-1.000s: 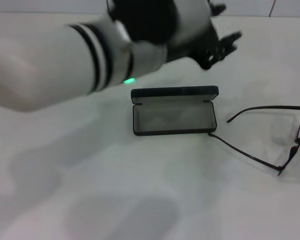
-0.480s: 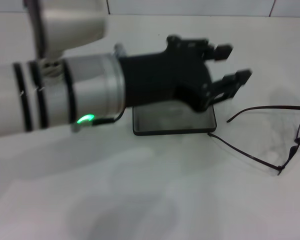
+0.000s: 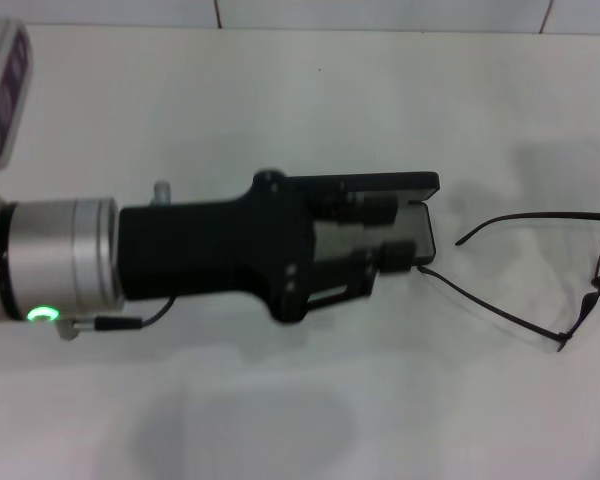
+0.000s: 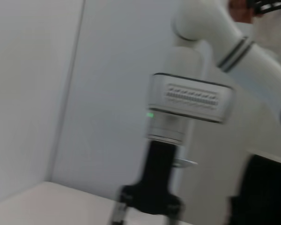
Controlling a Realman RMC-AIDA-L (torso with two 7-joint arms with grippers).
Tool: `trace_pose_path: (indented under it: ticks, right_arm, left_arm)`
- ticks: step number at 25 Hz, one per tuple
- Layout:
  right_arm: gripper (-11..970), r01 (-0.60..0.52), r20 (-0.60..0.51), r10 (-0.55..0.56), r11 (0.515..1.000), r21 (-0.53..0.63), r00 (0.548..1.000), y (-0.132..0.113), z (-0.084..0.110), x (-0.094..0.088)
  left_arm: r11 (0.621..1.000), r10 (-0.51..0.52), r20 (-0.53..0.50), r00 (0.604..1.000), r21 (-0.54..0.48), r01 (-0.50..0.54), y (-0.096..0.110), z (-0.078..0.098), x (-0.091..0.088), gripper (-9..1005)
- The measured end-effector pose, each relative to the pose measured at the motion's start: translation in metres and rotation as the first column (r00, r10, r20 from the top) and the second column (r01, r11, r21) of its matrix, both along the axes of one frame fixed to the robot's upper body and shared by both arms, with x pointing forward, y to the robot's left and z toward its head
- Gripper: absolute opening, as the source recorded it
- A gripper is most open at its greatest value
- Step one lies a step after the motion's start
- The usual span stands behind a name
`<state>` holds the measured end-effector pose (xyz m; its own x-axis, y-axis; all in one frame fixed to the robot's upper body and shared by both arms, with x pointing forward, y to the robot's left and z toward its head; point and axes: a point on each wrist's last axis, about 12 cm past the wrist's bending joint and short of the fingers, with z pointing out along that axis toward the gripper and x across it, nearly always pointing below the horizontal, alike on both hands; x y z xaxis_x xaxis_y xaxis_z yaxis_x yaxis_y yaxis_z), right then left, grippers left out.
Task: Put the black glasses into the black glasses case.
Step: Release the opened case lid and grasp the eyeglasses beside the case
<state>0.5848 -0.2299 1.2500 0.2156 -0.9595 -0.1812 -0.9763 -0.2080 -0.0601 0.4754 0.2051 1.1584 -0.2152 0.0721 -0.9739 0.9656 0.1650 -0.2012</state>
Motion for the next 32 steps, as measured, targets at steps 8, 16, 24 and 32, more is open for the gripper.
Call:
trace_pose_path:
  ticks: [8, 16, 24, 32]
  right_arm:
    - [661, -0.168, 0.032, 0.173, 0.979, -0.115, 0.984, 0.026, -0.024, 0.000]
    - [630, -0.261, 0.006, 0.270, 0.938, -0.227, 0.963, 0.038, -0.052, -0.001]
    - [592, -0.299, 0.012, 0.313, 0.919, -0.259, 0.950, 0.041, -0.065, 0.004]
    - [554, -0.331, 0.004, 0.347, 0.898, -0.290, 0.938, 0.047, -0.079, 0.006]
  left_arm:
    - [0.986, -0.121, -0.001, 0.993, -0.114, 0.120, 0.003, -0.020, -0.005, 392]
    - [0.987, -0.093, -0.008, 0.996, -0.131, 0.091, 0.008, -0.037, -0.009, 392]
    - [0.984, -0.059, -0.015, 0.998, -0.169, 0.055, 0.011, -0.042, -0.008, 393]
    - [0.979, -0.007, -0.004, 1.000, -0.204, 0.006, 0.018, -0.040, -0.003, 393]
